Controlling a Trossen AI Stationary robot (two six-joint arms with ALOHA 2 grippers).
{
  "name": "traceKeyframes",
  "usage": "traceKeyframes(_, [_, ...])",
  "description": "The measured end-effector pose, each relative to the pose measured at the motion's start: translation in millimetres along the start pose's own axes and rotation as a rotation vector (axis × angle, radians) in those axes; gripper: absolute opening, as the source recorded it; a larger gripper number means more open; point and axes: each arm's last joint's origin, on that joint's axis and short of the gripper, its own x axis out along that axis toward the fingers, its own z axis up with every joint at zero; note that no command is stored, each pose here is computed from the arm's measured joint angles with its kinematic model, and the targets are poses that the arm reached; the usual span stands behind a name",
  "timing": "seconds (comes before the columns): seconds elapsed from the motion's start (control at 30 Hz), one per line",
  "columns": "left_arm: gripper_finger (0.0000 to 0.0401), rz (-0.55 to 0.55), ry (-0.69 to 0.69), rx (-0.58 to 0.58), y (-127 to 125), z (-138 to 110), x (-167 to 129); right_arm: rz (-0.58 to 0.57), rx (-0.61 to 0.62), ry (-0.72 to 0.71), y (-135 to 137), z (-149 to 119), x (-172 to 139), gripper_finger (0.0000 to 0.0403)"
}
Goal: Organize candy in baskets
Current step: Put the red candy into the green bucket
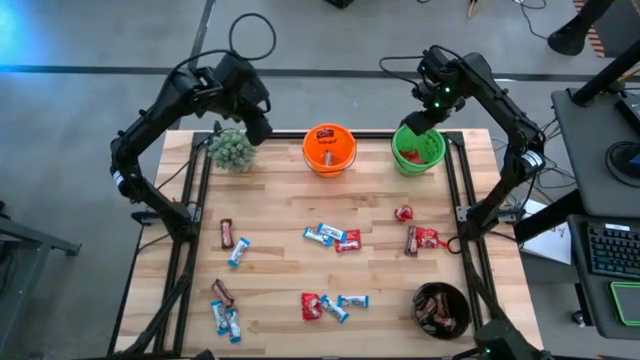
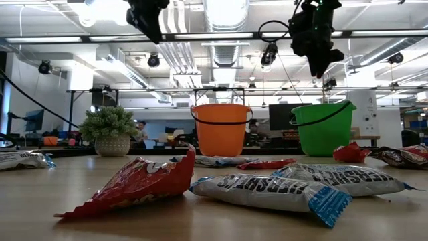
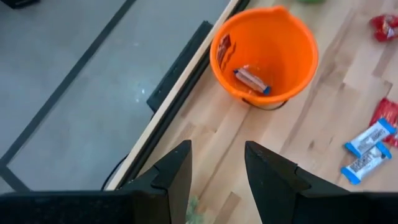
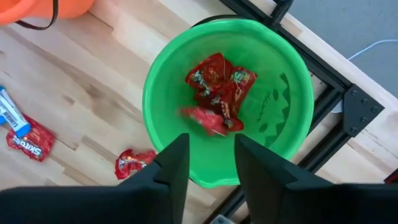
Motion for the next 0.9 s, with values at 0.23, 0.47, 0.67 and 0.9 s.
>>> traceKeyframes(0.23, [0.0131,-0.005,0.038,0.019,-0.5,-3.8,-0.4,0.000,0.019,0.000,0.0,0.0,0.1,0.0154])
traceKeyframes(0.47, [0.0131,-0.017,0.099,0.029,-2.0,-9.9,-1.1,0.003,0.097,0.001,0.2,0.0,0.2,0.0157])
traceKeyframes(0.67, [0.0131,-0.032,0.138,0.049,-6.8,-13.4,-1.9,0.071,0.091,-0.006,8.2,-2.1,-2.3,0.0148])
traceKeyframes(0.9, [0.0138,-0.048,0.162,0.101,-11.8,-16.0,-4.9,0.094,0.029,-0.038,23.6,0.4,-1.8,0.0144])
